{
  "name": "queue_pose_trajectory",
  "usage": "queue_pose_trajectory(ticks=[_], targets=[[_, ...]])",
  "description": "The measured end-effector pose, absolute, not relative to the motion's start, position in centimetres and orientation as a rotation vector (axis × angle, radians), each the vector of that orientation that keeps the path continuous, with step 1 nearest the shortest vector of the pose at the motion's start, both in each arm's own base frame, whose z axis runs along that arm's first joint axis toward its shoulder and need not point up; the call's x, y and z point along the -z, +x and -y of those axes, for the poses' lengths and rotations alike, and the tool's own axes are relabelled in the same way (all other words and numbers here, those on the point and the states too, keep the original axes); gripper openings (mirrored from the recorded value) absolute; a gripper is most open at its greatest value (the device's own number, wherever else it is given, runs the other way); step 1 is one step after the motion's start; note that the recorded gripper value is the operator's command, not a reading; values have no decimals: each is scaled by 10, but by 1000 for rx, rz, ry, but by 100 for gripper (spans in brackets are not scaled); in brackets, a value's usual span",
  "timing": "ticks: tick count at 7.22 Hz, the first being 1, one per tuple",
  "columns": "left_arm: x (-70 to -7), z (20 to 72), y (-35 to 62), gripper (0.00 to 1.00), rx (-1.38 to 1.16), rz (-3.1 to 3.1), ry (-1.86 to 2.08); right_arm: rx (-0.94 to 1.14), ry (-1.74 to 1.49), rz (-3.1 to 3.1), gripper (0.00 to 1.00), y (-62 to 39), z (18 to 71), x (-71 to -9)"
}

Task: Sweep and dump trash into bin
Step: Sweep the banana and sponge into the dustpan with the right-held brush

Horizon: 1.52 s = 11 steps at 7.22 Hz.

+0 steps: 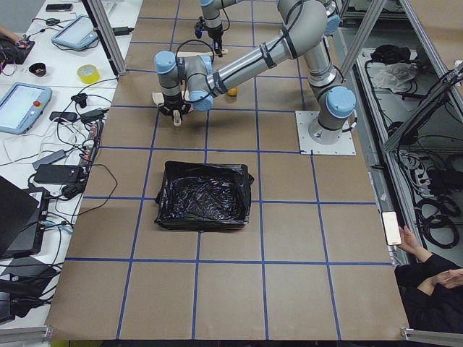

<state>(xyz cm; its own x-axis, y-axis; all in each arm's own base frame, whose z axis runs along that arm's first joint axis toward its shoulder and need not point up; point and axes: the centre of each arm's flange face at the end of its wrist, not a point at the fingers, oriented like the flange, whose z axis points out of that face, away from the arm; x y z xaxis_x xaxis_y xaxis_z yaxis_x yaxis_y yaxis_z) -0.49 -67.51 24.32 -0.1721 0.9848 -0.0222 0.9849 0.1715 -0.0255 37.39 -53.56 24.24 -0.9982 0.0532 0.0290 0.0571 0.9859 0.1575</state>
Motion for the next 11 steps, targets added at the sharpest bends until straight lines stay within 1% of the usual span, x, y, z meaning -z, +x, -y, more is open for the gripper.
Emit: queue_pose_trajectory(ticks=[2,4,6,8,9,11], targets=[[-242,675,-7,5,32,-2403,2014,311,-87,3246,0,443,540,-244],[-242,674,-11,5,-3,-2396,1994,360,-122,3339,0,509,522,-259],[-243,674,-11,5,-7,-2394,1991,352,-136,3360,0,533,511,-277],[-245,673,-12,5,-5,-2391,1992,306,-99,3298,0,512,512,-306],[-245,673,-12,5,-6,-2391,1992,237,-34,3245,0,487,523,-320],[-242,674,-12,5,-11,-2397,1989,146,147,3154,0,434,562,-323]])
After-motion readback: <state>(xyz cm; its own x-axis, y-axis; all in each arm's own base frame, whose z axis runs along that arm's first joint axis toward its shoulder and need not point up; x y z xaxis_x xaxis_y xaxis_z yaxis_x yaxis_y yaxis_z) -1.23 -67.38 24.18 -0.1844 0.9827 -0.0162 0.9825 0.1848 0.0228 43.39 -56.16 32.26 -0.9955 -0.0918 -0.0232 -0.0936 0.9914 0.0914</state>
